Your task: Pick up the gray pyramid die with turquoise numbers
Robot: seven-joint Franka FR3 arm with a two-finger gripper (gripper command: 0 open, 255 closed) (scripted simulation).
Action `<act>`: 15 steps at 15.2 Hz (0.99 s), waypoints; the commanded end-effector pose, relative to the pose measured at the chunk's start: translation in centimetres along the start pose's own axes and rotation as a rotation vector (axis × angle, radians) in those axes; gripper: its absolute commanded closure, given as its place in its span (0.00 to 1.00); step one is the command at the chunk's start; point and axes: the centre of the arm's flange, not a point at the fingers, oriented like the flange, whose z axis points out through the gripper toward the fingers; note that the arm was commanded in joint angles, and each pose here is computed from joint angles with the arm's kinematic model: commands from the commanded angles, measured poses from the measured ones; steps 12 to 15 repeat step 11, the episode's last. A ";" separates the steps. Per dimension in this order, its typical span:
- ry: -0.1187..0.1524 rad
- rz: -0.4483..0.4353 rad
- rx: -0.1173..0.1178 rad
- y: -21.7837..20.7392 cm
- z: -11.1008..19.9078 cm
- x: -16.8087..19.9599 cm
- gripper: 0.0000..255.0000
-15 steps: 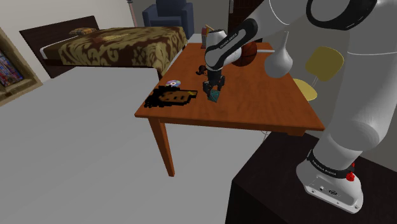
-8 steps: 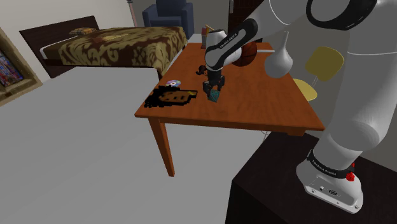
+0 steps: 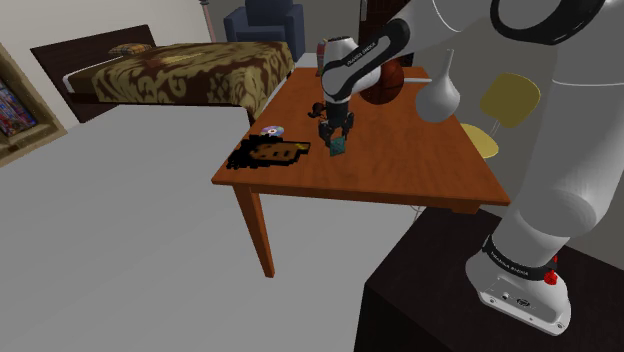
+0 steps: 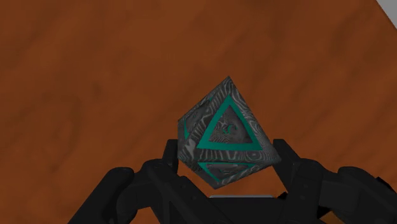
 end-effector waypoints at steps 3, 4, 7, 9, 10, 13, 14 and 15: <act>0.000 0.000 0.000 -0.1 -2.0 0.0 1.00; 0.000 0.000 0.000 -0.1 -2.6 0.0 1.00; 0.000 0.000 0.000 -0.1 -4.2 0.0 1.00; 0.000 0.000 0.000 -0.1 -5.2 0.0 1.00; 0.000 0.000 0.000 -0.1 -5.3 0.0 1.00; 0.000 0.000 0.000 -0.1 -5.3 0.0 1.00; 0.000 0.000 0.000 -0.1 -5.3 0.0 1.00; 0.000 0.000 0.000 -0.1 -5.3 0.0 1.00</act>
